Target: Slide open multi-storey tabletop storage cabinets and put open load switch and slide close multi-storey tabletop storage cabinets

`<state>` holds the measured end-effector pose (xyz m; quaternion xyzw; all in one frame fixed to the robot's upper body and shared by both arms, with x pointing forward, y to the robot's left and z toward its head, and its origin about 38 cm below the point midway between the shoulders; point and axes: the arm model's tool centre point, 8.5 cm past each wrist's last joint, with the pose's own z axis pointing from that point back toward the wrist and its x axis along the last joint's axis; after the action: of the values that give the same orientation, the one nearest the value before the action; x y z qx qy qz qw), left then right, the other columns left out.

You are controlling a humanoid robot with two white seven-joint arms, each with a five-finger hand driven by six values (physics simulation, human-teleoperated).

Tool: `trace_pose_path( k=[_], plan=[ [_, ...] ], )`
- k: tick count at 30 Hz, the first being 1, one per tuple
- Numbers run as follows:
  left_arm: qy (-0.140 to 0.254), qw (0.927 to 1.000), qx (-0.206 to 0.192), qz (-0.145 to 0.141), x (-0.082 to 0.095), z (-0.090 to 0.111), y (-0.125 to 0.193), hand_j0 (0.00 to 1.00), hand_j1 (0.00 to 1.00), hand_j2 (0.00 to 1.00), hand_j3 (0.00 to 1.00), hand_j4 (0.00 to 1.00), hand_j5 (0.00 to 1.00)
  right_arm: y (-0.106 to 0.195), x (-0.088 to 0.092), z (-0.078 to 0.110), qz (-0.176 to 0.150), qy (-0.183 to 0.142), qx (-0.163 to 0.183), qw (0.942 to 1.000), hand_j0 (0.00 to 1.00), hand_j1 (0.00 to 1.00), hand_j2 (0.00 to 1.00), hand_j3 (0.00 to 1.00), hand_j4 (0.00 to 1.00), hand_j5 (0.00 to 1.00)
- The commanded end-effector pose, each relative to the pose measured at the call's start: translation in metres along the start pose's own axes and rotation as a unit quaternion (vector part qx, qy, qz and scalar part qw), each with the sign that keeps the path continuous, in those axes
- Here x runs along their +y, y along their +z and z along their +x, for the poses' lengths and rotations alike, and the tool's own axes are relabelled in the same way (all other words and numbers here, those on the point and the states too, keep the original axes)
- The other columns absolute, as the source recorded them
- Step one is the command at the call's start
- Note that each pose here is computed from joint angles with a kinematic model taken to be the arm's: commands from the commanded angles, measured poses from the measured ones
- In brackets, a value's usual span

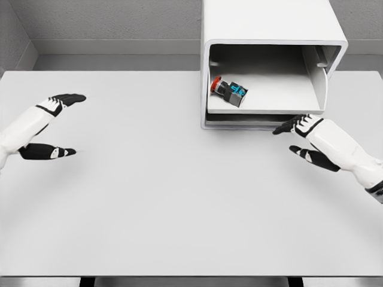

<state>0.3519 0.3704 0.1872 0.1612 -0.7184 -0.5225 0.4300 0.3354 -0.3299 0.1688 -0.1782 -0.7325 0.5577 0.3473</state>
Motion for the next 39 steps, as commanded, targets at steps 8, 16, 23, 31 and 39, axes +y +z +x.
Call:
trace_pose_path(
  k=[8,16,23,31,39],
  plan=[
    [0.001,0.9999,0.017,-0.004,-0.004,-0.008,0.001,1.0,1.0,1.0,1.0,1.0,1.0,-0.021,0.012,0.001,0.005,-0.016,-0.017,0.9997,0.7,0.7,0.7,0.7,0.7,0.7],
    [0.002,0.9998,0.017,-0.005,-0.005,-0.008,0.002,1.0,1.0,1.0,1.0,1.0,1.0,-0.035,0.021,-0.01,0.019,-0.023,-0.01,0.9995,0.7,0.7,0.7,0.7,0.7,0.7],
    [0.0,0.9998,0.018,-0.004,-0.004,-0.008,0.002,1.0,1.0,1.0,1.0,1.0,1.0,-0.043,0.017,-0.021,0.016,-0.02,-0.001,0.9997,0.7,0.7,0.7,0.7,0.7,0.7],
    [0.001,0.9998,0.018,-0.004,-0.004,-0.008,0.002,1.0,1.0,1.0,1.0,1.0,1.0,-0.053,0.012,-0.031,0.012,-0.019,0.003,0.9997,0.72,0.72,0.72,0.72,0.72,0.72],
    [0.001,0.9998,0.019,-0.003,-0.004,-0.009,0.004,1.0,1.0,1.0,1.0,1.0,1.0,0.004,-0.025,-0.06,0.028,0.015,0.061,0.9976,0.74,0.74,0.74,0.74,0.74,0.74]
  ],
)
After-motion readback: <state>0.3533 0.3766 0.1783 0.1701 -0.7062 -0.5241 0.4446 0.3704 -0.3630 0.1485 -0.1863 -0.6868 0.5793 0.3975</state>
